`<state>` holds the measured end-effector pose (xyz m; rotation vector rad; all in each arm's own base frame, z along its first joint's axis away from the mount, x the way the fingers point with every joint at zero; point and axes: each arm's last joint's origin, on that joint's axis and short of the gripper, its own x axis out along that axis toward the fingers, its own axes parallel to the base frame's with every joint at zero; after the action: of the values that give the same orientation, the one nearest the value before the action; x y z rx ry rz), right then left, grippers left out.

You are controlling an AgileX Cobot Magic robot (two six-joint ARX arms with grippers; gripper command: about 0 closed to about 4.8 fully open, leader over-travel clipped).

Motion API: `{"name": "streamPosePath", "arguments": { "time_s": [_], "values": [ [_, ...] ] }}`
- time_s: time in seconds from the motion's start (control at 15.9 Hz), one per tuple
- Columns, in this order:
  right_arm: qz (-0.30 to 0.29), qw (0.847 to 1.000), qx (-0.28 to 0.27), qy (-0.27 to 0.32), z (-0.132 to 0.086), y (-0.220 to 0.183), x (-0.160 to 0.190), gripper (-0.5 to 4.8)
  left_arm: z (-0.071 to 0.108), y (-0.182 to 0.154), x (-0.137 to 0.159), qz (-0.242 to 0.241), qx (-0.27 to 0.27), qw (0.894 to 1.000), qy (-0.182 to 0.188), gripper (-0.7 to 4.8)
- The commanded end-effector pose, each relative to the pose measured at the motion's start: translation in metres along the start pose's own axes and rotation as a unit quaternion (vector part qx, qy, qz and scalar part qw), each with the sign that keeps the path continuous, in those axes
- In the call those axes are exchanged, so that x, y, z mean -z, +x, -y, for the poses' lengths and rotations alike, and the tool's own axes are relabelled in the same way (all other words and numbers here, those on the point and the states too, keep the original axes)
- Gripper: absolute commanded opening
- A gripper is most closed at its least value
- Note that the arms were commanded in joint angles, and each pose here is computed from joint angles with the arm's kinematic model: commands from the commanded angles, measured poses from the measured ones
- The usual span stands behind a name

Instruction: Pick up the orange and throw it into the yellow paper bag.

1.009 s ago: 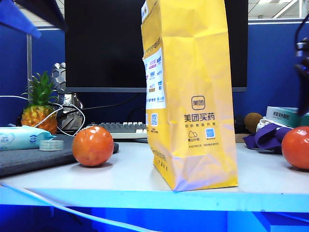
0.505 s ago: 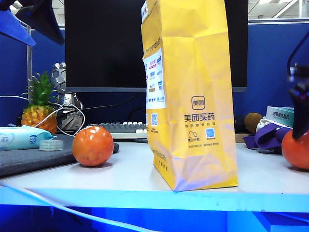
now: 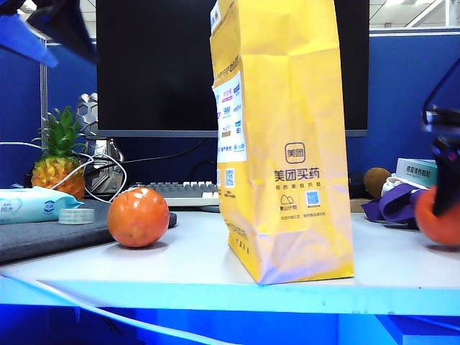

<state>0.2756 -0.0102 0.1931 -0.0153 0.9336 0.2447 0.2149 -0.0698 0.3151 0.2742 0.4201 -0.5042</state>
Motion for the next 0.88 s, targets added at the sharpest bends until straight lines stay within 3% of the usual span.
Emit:
{"name": "streamPosePath", "arguments": {
  "time_s": [0.06, 0.13, 0.25, 0.44, 0.57, 0.69, 0.82, 0.88],
  "values": [
    [0.047, 0.999, -0.021, -0.014, -0.001, -0.016, -0.029, 0.62, 0.002, -0.002, -0.01, 0.057, 0.057, 0.997, 0.011, 4.79],
    [0.052, 0.998, -0.02, -0.015, -0.001, -0.024, -0.04, 0.58, 0.002, -0.003, -0.011, 0.066, 0.065, 0.996, 0.014, 4.79],
    [0.081, 0.996, -0.029, -0.031, -0.004, -0.059, -0.078, 0.47, 0.006, -0.006, -0.015, 0.098, 0.133, 0.986, 0.022, 4.79],
    [0.133, 0.985, -0.103, -0.044, -0.012, -0.097, -0.11, 0.44, 0.01, -0.011, -0.02, 0.137, 0.208, 0.968, 0.036, 4.79],
    [0.167, 0.971, -0.164, -0.057, -0.025, -0.135, -0.132, 0.44, 0.013, -0.021, -0.027, 0.189, 0.272, 0.942, 0.06, 4.79],
    [0.189, 0.96, -0.191, -0.077, -0.036, -0.157, -0.14, 0.44, 0.015, -0.031, -0.034, 0.233, 0.311, 0.917, 0.089, 4.79],
    [0.211, 0.948, -0.22, -0.093, -0.047, -0.174, -0.145, 0.44, 0.017, -0.036, -0.039, 0.272, 0.36, 0.884, 0.119, 4.79],
    [0.215, 0.939, -0.253, -0.093, -0.053, -0.179, -0.147, 0.44, 0.017, -0.037, -0.041, 0.282, 0.369, 0.876, 0.127, 4.79]
  ]
}}
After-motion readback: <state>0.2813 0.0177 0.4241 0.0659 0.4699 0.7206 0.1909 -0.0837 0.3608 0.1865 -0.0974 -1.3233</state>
